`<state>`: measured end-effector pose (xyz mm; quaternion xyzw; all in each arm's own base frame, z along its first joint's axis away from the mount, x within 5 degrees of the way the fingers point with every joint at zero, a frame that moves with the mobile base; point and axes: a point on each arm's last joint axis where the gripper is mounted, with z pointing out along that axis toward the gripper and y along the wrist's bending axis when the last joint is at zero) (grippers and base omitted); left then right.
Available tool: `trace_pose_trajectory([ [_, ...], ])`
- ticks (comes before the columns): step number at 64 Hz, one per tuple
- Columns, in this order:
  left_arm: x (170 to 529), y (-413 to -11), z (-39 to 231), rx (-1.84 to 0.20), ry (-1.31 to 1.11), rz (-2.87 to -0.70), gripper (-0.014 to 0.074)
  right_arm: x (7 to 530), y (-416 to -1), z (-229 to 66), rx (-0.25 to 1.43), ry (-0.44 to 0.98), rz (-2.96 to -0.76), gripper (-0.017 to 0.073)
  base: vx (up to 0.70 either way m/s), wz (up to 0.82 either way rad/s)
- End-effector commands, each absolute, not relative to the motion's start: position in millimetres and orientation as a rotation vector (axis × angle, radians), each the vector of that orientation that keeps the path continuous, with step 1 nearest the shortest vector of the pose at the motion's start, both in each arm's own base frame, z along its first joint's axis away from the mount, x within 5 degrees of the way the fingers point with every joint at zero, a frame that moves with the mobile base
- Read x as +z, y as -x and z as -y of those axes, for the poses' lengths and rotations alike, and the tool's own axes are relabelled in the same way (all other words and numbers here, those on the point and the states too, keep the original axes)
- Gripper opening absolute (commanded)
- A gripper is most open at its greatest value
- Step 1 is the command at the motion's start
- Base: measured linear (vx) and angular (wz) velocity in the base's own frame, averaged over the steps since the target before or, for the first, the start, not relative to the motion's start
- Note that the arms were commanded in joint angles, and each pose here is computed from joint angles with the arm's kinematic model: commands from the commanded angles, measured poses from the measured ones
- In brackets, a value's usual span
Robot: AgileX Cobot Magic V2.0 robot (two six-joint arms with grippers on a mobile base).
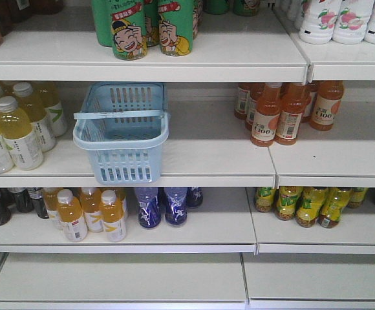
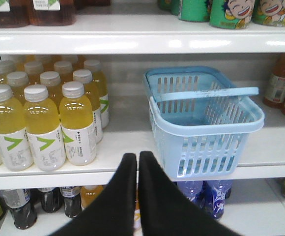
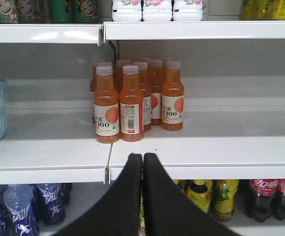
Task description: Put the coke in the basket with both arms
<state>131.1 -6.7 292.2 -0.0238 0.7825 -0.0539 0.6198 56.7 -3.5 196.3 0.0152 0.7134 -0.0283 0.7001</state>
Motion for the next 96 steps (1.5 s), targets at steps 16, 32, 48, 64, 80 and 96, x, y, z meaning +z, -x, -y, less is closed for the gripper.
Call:
trace_pose_trajectory([
  [16,307,-143,6,-0.132,0.082,-1.701,0.0023,201,-56,4,-0.079,-0.027,-1.513,-0.001,0.0,0.0],
  [32,308,-143,6,-0.132,0.083,-1.69,0.0185,201,-56,4,-0.079,-0.027,-1.513,-0.001,0.0,0.0],
  [48,306,-142,6,-0.133,0.082,-1.709,0.0412,201,-56,4,-0.079,-0.027,-1.513,-0.001,0.0,0.0],
  [64,307,-143,6,-0.133,0.082,-1.705,0.0488,201,-56,4,-0.079,-0.027,-1.513,-0.001,0.0,0.0],
  [80,312,-146,5,-0.474,0.473,-1.626,0.0485,201,-56,4,-0.079,-0.027,-1.513,-0.001,0.0,0.0],
  [96,327,-176,21,-0.69,0.606,-1.679,0.0485,201,-56,4,-0.079,-0.027,-1.513,-0.001,0.0,0.0],
])
